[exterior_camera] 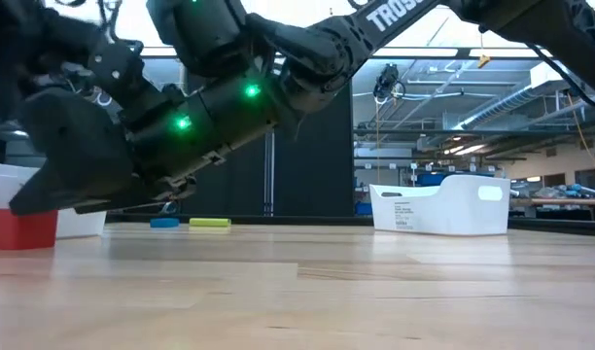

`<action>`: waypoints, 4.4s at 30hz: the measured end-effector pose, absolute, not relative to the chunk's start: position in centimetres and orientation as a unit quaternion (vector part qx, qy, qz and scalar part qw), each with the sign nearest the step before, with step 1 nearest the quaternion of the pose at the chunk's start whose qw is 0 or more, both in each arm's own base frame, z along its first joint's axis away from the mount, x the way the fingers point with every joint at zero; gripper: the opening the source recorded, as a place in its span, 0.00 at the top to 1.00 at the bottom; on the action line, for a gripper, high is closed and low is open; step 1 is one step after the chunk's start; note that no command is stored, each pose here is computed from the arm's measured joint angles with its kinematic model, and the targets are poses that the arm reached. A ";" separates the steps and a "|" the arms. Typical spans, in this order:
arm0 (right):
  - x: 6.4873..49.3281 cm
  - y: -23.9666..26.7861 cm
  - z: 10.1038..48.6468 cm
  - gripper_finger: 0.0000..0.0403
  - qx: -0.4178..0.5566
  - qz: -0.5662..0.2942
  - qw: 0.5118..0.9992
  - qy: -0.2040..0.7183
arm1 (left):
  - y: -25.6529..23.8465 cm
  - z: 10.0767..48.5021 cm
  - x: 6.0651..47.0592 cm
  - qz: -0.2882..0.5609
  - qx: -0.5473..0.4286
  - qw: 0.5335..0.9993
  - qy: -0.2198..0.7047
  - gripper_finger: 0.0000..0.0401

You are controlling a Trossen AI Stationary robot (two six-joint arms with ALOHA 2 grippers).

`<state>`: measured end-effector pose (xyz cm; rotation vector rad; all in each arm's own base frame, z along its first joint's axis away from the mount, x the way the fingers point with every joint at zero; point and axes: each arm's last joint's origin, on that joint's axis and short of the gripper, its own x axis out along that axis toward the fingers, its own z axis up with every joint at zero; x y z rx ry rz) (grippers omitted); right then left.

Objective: Sort blocks by size
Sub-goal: Put the small red block into the right white bin, then put the large blue block into the left white bin

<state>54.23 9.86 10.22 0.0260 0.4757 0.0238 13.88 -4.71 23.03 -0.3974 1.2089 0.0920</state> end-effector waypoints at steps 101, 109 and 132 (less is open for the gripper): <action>28.5 -3.7 18.3 0.23 0.027 -0.347 0.923 0.164 | 22.7 14.6 20.6 0.370 -0.334 0.610 0.617 0.15; 36.4 -7.5 16.7 0.24 0.019 -0.305 0.932 0.196 | 22.8 13.9 20.9 0.356 -0.330 0.615 0.622 0.51; 51.0 -15.7 17.5 0.26 0.043 -0.059 0.928 0.365 | 8.6 30.1 14.3 0.302 -0.232 0.732 0.565 0.69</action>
